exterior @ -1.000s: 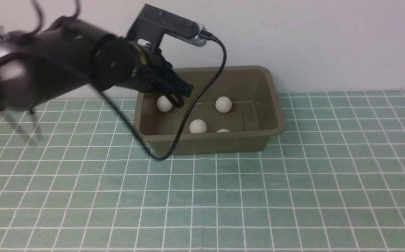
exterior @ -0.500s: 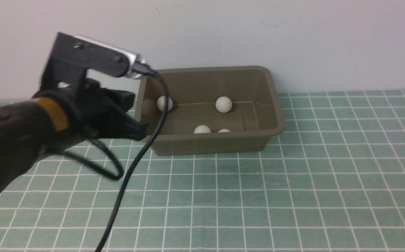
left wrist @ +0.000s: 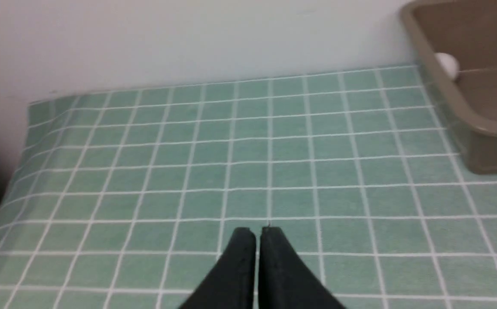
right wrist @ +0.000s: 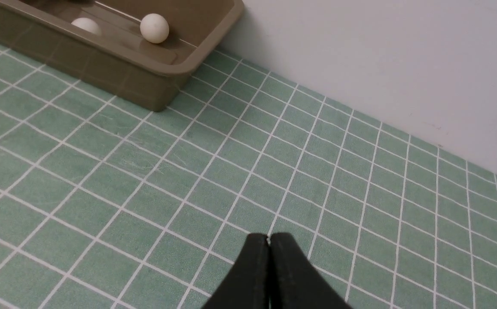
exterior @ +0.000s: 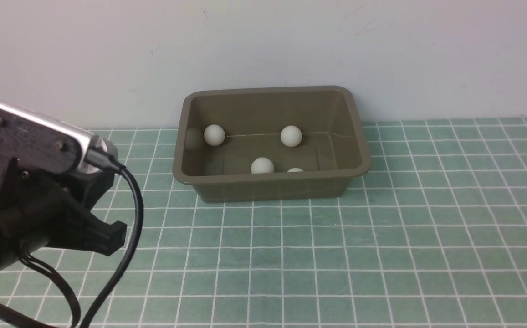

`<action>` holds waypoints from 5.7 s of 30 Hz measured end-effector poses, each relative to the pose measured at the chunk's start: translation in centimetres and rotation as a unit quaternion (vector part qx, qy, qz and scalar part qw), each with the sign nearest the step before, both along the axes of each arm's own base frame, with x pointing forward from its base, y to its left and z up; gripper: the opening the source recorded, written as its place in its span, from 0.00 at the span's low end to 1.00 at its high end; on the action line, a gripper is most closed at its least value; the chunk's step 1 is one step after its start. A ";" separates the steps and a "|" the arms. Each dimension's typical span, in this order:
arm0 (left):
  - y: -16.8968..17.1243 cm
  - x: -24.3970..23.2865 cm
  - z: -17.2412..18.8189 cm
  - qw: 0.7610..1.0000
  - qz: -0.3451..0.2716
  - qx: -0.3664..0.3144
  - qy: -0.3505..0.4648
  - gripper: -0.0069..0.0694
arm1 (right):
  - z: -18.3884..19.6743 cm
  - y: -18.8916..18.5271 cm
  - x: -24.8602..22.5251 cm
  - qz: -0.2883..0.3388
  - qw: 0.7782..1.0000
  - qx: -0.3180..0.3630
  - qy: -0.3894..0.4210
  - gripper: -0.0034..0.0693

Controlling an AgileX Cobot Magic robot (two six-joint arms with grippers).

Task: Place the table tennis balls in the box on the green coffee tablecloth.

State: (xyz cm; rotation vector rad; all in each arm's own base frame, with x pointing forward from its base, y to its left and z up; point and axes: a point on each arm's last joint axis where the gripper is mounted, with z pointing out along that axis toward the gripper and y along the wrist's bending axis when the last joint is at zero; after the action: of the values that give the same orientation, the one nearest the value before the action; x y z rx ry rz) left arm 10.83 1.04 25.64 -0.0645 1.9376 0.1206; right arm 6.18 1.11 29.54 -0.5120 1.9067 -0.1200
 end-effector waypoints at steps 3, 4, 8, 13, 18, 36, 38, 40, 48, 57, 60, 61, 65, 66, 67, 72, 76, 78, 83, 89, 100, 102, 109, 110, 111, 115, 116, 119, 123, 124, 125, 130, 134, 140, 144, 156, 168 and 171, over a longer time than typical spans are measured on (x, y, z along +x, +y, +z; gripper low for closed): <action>0.5 -2.3 -1.4 0.999 0.032 0.000 -0.035 0.08 | 0.0 0.0 0.0 0.000 1.000 -0.001 0.000 0.03; 0.6 -2.9 -2.0 0.998 0.036 0.003 -0.045 0.08 | 0.0 0.0 0.0 0.000 1.000 -0.001 0.000 0.03; 0.5 -4.8 -3.4 0.995 0.040 0.009 -0.093 0.08 | 0.0 0.0 0.0 0.000 1.000 -0.001 0.000 0.03; 0.5 -5.7 -5.0 0.992 0.044 0.010 -0.115 0.08 | 0.0 0.0 0.0 0.000 1.000 -0.001 0.000 0.03; 0.6 -5.7 -6.5 0.995 0.048 0.010 -0.091 0.08 | -0.1 0.0 0.0 0.001 1.000 -0.001 0.005 0.03; 0.4 -5.6 -7.9 0.996 0.051 -0.032 -0.072 0.08 | -0.2 0.0 -0.1 0.000 1.000 -0.002 0.009 0.03; 0.3 -5.6 -8.0 0.994 0.051 -0.058 -0.072 0.08 | -0.2 0.0 -0.1 0.001 1.000 -0.002 0.009 0.03; 0.1 -5.5 -8.1 0.992 0.051 -0.092 -0.073 0.08 | -0.2 0.0 -0.1 0.001 1.000 -0.002 0.009 0.03; -0.5 -5.5 -8.2 0.977 0.050 -0.194 -0.072 0.08 | -0.2 0.0 -0.1 0.001 1.000 -0.002 0.010 0.03; -0.5 -5.6 -8.6 0.976 0.056 -0.202 -0.052 0.08 | -0.2 0.0 -0.1 0.001 1.000 -0.002 0.010 0.03; -0.5 -5.6 -8.6 0.976 0.056 -0.202 -0.052 0.08 | -0.2 0.0 -0.1 0.001 1.000 -0.002 0.010 0.03; -0.5 -5.6 -8.6 0.976 0.056 -0.202 -0.051 0.08 | -0.2 0.0 -0.1 0.001 1.000 -0.002 0.010 0.03; -0.5 -5.6 -8.6 0.976 0.056 -0.202 -0.051 0.08 | -0.2 0.0 -0.1 0.001 1.000 -0.002 0.010 0.03; -0.5 -5.6 -8.6 0.976 0.056 -0.202 -0.051 0.08 | -0.2 0.0 -0.1 0.001 1.000 -0.002 0.010 0.03; -0.5 -5.6 -8.6 0.976 0.056 -0.202 -0.051 0.08 | -0.2 0.0 -0.1 0.001 1.000 -0.002 0.010 0.03; -0.5 -5.6 -8.6 0.976 0.056 -0.203 -0.051 0.08 | -0.1 -0.1 -0.1 -0.003 1.000 -0.001 0.008 0.03; -0.5 -5.6 -8.6 0.976 0.056 -0.203 -0.051 0.08 | 0.2 -0.5 -1.3 -0.039 0.999 0.011 -0.027 0.03; -0.5 -5.6 -8.6 0.976 0.056 -0.203 -0.051 0.08 | 0.0 -0.6 -1.9 -0.053 0.997 0.027 -0.053 0.03; -0.5 -5.6 -8.6 0.976 0.056 -0.203 -0.050 0.08 | -1.6 -0.6 -2.4 -0.065 0.992 0.048 -0.091 0.03; -0.5 -5.6 -8.6 0.976 0.056 -0.203 -0.050 0.08 | -4.4 -0.6 -2.0 -0.077 0.987 0.069 -0.120 0.03; -0.5 -5.6 -8.6 0.976 0.057 -0.203 -0.050 0.08 | -11.2 -0.4 -0.8 -0.086 0.984 0.134 -0.077 0.03; -0.5 -5.6 -8.6 0.976 0.057 -0.203 -0.050 0.08 | -11.5 -0.4 -0.8 -0.087 0.983 0.141 -0.073 0.03; -0.5 -5.6 -8.6 0.976 0.057 -0.203 -0.050 0.08 | -11.5 -0.3 -0.7 -0.088 0.981 0.158 -0.076 0.03; -0.5 -5.6 -8.6 0.976 0.057 -0.203 -0.050 0.08 | -11.5 -0.3 -0.7 -0.088 0.980 0.159 -0.076 0.03; -0.5 -5.6 -8.6 0.976 0.057 -0.203 -0.050 0.08 | -11.5 -0.3 -0.7 -0.088 0.980 0.160 -0.076 0.03; -0.5 -5.6 -8.6 0.976 0.057 -0.203 -0.050 0.08 | -11.5 -0.3 -0.8 -0.088 0.980 0.161 -0.075 0.03; -0.5 -5.6 -8.6 0.976 0.057 -0.203 -0.050 0.08 | -11.5 -0.3 -0.8 -0.088 0.980 0.161 -0.075 0.03; -0.5 -5.6 -8.6 0.976 0.057 -0.203 -0.050 0.08 | -11.5 -0.3 -0.8 -0.088 0.980 0.161 -0.075 0.03; -0.5 -5.6 -8.6 0.976 0.057 -0.203 -0.050 0.08 | -11.5 -0.3 -0.8 -0.088 0.980 0.161 -0.075 0.03; -0.5 -5.6 -8.6 0.976 0.057 -0.203 -0.050 0.08 | -11.5 -0.3 -0.8 -0.088 0.980 0.161 -0.075 0.03; -0.5 -5.6 -8.6 0.976 0.057 -0.203 -0.050 0.08 | -11.5 -0.3 -0.8 -0.088 0.980 0.161 -0.075 0.03; -0.5 -5.6 -8.6 0.976 0.057 -0.203 -0.050 0.08 | -11.5 -0.3 -0.8 -0.088 0.980 0.161 -0.075 0.03; -0.5 -5.6 -8.6 0.976 0.057 -0.203 -0.050 0.08 | -11.5 -0.3 -0.8 -0.088 0.980 0.161 -0.075 0.03; -0.5 -5.6 -8.6 0.976 0.057 -0.203 -0.050 0.08 | -11.5 -0.3 -0.8 -0.088 0.980 0.161 -0.075 0.03; -0.5 -5.6 -8.6 0.976 0.057 -0.203 -0.050 0.08 | -11.5 -0.3 -0.8 -0.088 0.980 0.161 -0.075 0.03; -0.5 -5.6 -8.6 0.976 0.057 -0.203 -0.050 0.08 | -11.5 -0.3 -0.8 -0.088 0.980 0.161 -0.075 0.03; -0.5 -5.6 -8.6 0.976 0.057 -0.203 -0.050 0.08 | -11.5 -0.3 -0.8 -0.088 0.980 0.162 -0.075 0.03; -0.5 -5.6 -8.6 0.976 0.057 -0.203 -0.050 0.08 | -11.5 -0.3 -0.8 -0.088 0.980 0.162 -0.075 0.03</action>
State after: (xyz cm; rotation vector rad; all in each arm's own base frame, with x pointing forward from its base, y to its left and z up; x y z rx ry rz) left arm 5.22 0.52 17.06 -0.4453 1.8318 -0.2028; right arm 5.43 0.81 18.05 -0.1118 1.7765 0.0370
